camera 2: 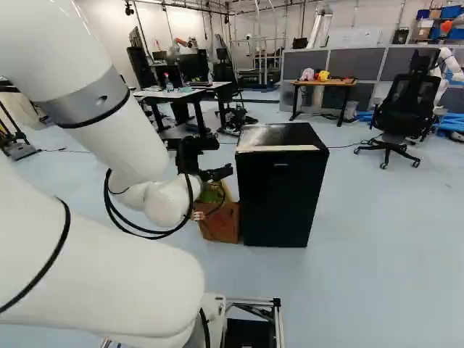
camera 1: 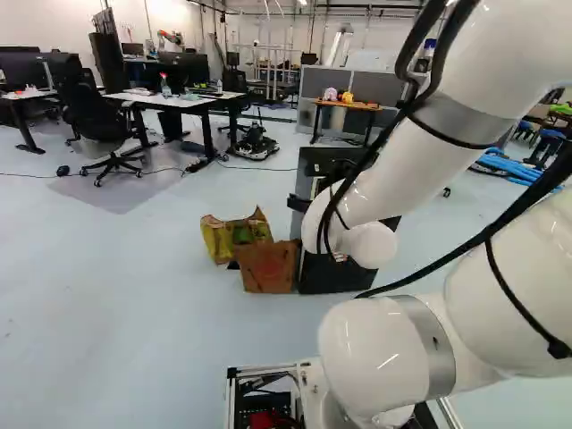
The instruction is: Grab a drink from the fridge
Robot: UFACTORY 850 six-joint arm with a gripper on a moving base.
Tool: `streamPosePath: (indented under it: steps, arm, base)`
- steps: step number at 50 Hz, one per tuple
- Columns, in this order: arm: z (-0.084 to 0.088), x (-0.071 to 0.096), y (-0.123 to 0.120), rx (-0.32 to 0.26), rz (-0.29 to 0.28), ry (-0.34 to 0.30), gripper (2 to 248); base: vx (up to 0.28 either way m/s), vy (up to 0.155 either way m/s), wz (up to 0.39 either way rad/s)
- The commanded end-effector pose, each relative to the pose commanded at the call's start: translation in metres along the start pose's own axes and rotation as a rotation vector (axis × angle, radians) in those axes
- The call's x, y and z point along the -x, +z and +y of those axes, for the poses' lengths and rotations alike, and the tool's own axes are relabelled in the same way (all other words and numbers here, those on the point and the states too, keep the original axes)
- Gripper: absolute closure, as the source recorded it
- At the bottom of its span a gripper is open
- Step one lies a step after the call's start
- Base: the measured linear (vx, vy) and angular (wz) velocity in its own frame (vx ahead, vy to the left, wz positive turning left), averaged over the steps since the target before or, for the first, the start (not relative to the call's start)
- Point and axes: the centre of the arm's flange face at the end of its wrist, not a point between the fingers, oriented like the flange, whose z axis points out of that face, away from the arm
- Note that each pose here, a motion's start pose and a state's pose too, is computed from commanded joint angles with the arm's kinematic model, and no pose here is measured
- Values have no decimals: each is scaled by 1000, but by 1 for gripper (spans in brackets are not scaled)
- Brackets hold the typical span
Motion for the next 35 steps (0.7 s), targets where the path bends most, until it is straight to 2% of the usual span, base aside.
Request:
streamPosePath:
  steps: [35]
  arm:
    - [0, 0, 0, 0, 0, 0, 3]
  base:
    - [3, -41, 3]
